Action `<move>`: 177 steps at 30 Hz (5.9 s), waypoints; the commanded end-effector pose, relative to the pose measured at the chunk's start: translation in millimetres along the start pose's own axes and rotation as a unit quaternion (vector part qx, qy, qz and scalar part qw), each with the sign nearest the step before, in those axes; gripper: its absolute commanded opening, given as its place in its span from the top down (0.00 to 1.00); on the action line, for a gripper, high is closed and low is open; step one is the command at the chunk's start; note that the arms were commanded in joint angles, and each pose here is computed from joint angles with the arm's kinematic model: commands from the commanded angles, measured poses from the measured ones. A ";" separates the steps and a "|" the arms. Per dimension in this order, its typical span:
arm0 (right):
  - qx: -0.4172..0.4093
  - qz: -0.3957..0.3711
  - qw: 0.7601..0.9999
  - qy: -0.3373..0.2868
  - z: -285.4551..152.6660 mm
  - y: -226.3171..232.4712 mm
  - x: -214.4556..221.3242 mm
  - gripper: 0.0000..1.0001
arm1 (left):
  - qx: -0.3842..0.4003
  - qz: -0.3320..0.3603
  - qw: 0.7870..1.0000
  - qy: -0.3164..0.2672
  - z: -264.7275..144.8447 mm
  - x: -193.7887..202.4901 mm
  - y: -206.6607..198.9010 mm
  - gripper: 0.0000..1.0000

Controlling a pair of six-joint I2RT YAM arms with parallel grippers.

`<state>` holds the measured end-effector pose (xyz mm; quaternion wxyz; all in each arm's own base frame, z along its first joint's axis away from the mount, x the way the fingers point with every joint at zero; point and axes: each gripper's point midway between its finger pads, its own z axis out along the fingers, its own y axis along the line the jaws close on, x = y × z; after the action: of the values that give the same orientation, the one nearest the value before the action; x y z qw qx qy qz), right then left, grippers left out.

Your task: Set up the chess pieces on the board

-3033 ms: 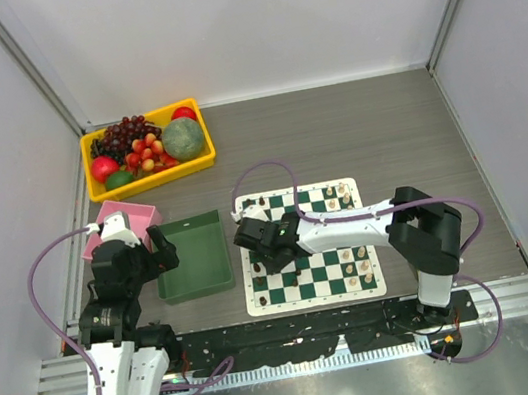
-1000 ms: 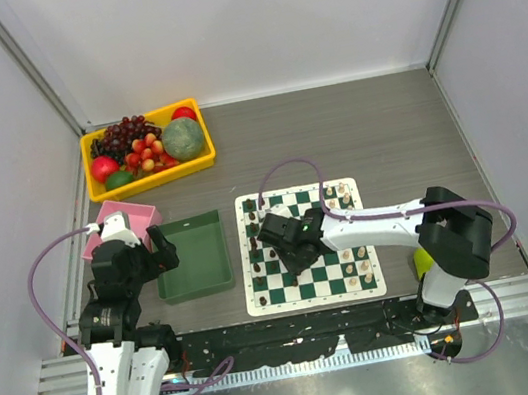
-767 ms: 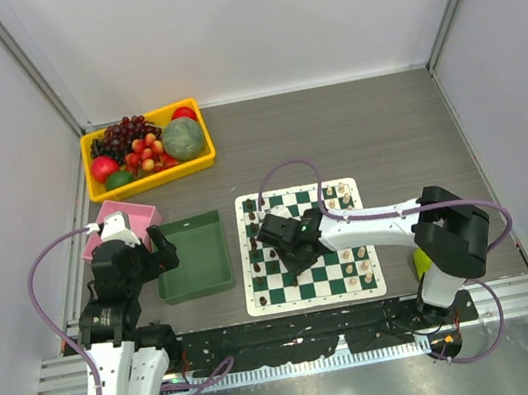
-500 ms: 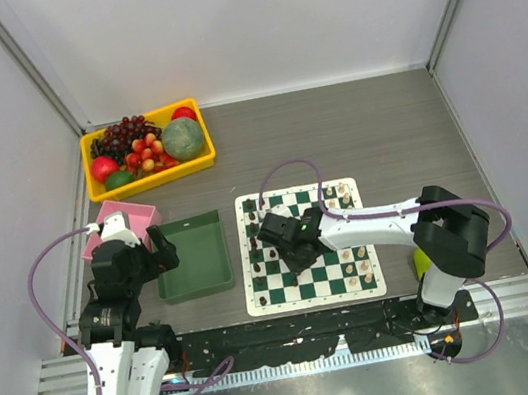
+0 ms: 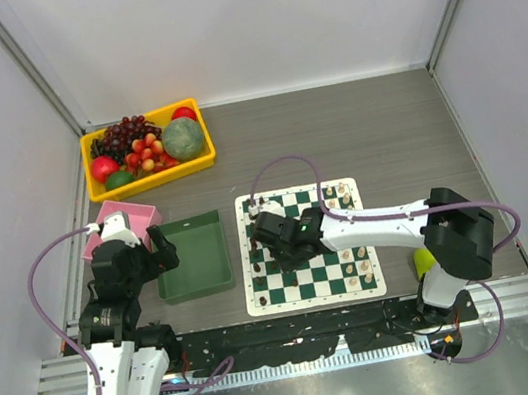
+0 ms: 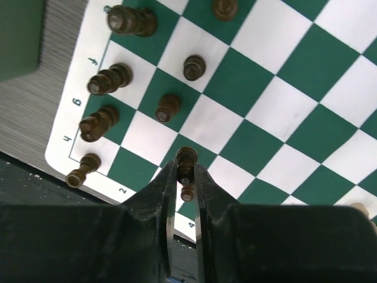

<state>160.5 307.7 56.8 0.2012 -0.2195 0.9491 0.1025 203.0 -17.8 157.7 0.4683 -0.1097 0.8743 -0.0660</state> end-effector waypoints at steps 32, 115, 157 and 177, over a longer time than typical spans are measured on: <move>-0.045 -0.076 0.996 0.016 18.4 46.0 -2.0 0.85 | 0.006 -0.002 1.000 -0.012 1.3 -7.4 -3.1 0.01; -0.076 -0.131 0.988 0.024 -12.9 51.2 24.2 0.90 | 0.006 -0.003 1.000 -0.013 1.0 -7.9 -3.3 0.01; -0.087 -0.172 0.981 0.022 -3.0 68.1 28.3 0.69 | 0.003 -0.003 1.000 -0.013 0.8 -7.3 -2.0 0.01; 0.011 -0.065 0.982 -0.175 -80.5 -7.8 -41.2 0.38 | 0.008 -0.002 1.000 0.007 2.2 -6.6 -5.8 0.01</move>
<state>129.6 320.6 105.9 0.2797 -0.3370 0.8873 0.1447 203.9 -18.0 153.2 0.4577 -0.1102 0.8799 -0.0642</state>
